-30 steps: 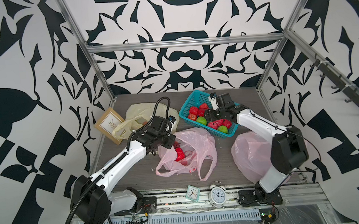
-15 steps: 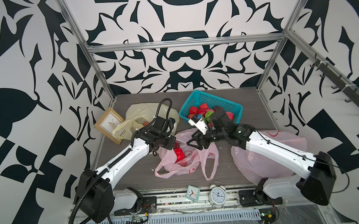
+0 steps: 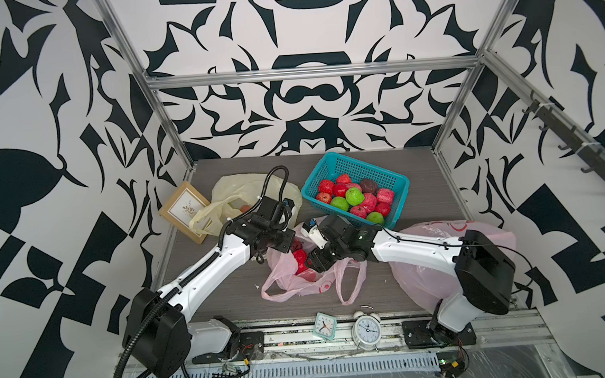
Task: Untie the knot of a plastic bag & take out the apple
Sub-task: Pick up the apple from the plastic bag.
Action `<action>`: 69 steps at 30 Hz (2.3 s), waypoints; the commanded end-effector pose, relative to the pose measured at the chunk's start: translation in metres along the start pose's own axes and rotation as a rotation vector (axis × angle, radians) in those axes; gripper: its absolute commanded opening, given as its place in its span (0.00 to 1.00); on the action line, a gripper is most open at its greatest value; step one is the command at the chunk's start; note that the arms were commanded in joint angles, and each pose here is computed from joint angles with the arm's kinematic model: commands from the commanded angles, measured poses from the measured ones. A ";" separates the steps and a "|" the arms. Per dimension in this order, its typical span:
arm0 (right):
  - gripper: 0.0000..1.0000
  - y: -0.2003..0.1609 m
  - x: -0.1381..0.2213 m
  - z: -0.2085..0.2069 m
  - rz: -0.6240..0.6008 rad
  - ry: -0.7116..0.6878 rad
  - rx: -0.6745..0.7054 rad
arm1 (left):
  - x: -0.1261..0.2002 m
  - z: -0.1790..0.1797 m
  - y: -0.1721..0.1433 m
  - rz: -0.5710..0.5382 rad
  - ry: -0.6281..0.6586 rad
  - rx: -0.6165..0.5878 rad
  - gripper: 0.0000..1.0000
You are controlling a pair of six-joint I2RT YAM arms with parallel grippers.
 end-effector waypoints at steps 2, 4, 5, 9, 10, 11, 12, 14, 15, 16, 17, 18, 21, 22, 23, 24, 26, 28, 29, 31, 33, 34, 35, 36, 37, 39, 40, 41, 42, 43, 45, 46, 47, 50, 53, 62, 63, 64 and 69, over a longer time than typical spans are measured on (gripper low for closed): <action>0.60 0.028 -0.002 -0.005 -0.109 -0.085 -0.036 | 0.005 0.000 -0.003 0.008 -0.004 0.010 0.06; 0.61 0.033 -0.008 -0.004 -0.121 -0.076 -0.044 | 0.005 -0.001 -0.002 0.005 -0.009 0.008 0.06; 0.61 0.035 -0.010 -0.003 -0.123 -0.074 -0.046 | 0.005 -0.002 -0.001 0.003 -0.011 0.005 0.06; 0.68 0.044 -0.018 0.006 -0.140 -0.039 -0.044 | 0.005 -0.003 0.000 -0.006 -0.020 0.001 0.06; 0.70 0.045 -0.020 0.008 -0.143 -0.028 -0.042 | 0.004 -0.003 0.000 -0.004 -0.020 -0.001 0.06; 0.72 0.046 -0.021 0.012 -0.145 -0.021 -0.039 | 0.004 -0.003 0.000 -0.006 -0.020 -0.002 0.06; 0.73 0.047 -0.022 0.013 -0.145 -0.015 -0.036 | 0.003 -0.003 0.000 -0.003 -0.020 -0.004 0.06; 0.74 0.047 -0.025 0.016 -0.137 -0.016 -0.032 | 0.001 -0.003 -0.001 0.000 -0.019 -0.006 0.06; 0.74 0.045 -0.027 0.016 -0.123 -0.031 -0.031 | 0.001 -0.002 0.000 -0.002 -0.018 -0.006 0.06; 0.74 0.043 -0.029 0.016 -0.107 -0.054 -0.026 | 0.000 -0.002 0.000 -0.002 -0.019 -0.007 0.06; 0.74 0.042 -0.032 0.015 -0.090 -0.084 -0.022 | -0.001 -0.003 0.000 -0.002 -0.019 -0.009 0.06; 0.74 0.039 -0.034 0.013 -0.066 -0.130 -0.016 | -0.001 -0.003 0.001 -0.004 -0.021 -0.011 0.06; 0.75 0.034 -0.042 0.011 -0.019 -0.206 0.004 | -0.002 -0.003 0.002 -0.007 -0.026 -0.012 0.06; 0.75 0.033 -0.046 0.011 -0.014 -0.202 0.000 | -0.002 -0.004 0.003 -0.008 -0.027 -0.012 0.06; 0.75 0.032 -0.050 0.011 -0.009 -0.196 -0.005 | -0.002 -0.004 0.003 -0.010 -0.027 -0.014 0.06; 0.75 0.033 -0.054 0.012 -0.005 -0.189 -0.008 | -0.003 -0.004 0.002 -0.007 -0.028 -0.015 0.06; 0.75 0.031 -0.061 0.012 0.003 -0.178 -0.015 | -0.003 -0.004 0.003 -0.009 -0.027 -0.016 0.06; 0.73 0.031 -0.066 0.012 0.003 -0.179 -0.022 | -0.003 -0.004 0.002 -0.010 -0.029 -0.017 0.06; 0.71 0.031 -0.067 0.011 0.003 -0.184 -0.025 | -0.003 -0.004 0.002 -0.010 -0.030 -0.018 0.06; 0.64 0.032 -0.067 0.009 -0.003 -0.206 -0.029 | -0.004 -0.003 0.001 -0.010 -0.029 -0.020 0.06; 0.56 0.032 -0.062 0.004 -0.014 -0.247 -0.028 | -0.004 -0.002 -0.001 -0.011 -0.027 -0.027 0.06; 0.54 0.033 -0.059 0.003 -0.025 -0.260 -0.027 | -0.005 -0.002 -0.002 -0.012 -0.025 -0.029 0.06; 0.48 0.034 -0.055 0.002 -0.039 -0.271 -0.027 | -0.005 -0.001 -0.002 -0.012 -0.020 -0.030 0.06; 0.44 0.034 -0.050 0.000 -0.049 -0.294 -0.027 | -0.005 -0.001 -0.003 -0.012 -0.017 -0.030 0.06; 0.40 0.033 -0.046 -0.001 -0.054 -0.310 -0.023 | -0.005 -0.001 -0.002 -0.015 -0.019 -0.030 0.06; 0.35 0.029 -0.035 -0.008 -0.068 -0.376 -0.021 | -0.005 -0.002 -0.002 -0.021 -0.028 -0.034 0.06; 0.34 0.028 -0.031 -0.010 -0.075 -0.395 -0.021 | -0.005 -0.002 -0.002 -0.021 -0.030 -0.035 0.06; 0.32 0.026 -0.025 -0.013 -0.085 -0.416 -0.023 | -0.006 -0.002 -0.002 -0.024 -0.029 -0.038 0.06; 0.31 0.025 -0.021 -0.014 -0.094 -0.434 -0.021 | -0.006 -0.002 -0.002 -0.023 -0.028 -0.043 0.06; 0.31 0.024 -0.017 -0.016 -0.100 -0.451 -0.021 | -0.007 -0.003 -0.003 -0.023 -0.030 -0.046 0.06; 0.30 0.021 -0.010 -0.023 -0.100 -0.491 -0.023 | -0.009 -0.006 -0.004 -0.019 -0.033 -0.062 0.06; 0.30 0.019 -0.008 -0.025 -0.095 -0.503 -0.026 | -0.010 -0.007 -0.005 -0.014 -0.031 -0.069 0.06; 0.30 0.017 -0.006 -0.029 -0.092 -0.515 -0.032 | -0.011 -0.009 -0.006 -0.012 -0.026 -0.084 0.06; 0.30 0.014 -0.002 -0.038 -0.086 -0.529 -0.048 | -0.015 -0.011 -0.010 0.003 0.004 -0.115 0.07; 0.30 0.015 0.000 -0.041 -0.095 -0.516 -0.060 | -0.019 -0.012 -0.013 0.012 0.019 -0.133 0.07; 0.49 0.012 -0.009 -0.047 -0.071 -0.461 -0.086 | -0.010 -0.014 -0.008 -0.031 0.008 -0.140 0.07; 0.47 0.011 -0.011 -0.048 -0.065 -0.456 -0.088 | -0.009 -0.014 -0.007 -0.036 0.006 -0.141 0.07; 0.45 0.010 -0.012 -0.047 -0.061 -0.451 -0.088 | -0.007 -0.015 -0.007 -0.041 0.002 -0.141 0.07; 0.25 0.018 -0.002 -0.041 -0.108 -0.406 -0.084 | -0.008 -0.014 -0.005 -0.048 0.008 -0.145 0.07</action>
Point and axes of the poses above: each gripper's point midway between its finger pads, its own x axis back along the fingers, its own z axis along the line the jaws close on, y = z × x, the point moved 6 cm from there along x, back along the fingers, and after that the axes turned 13 degrees about x, right-handed, at the moved point
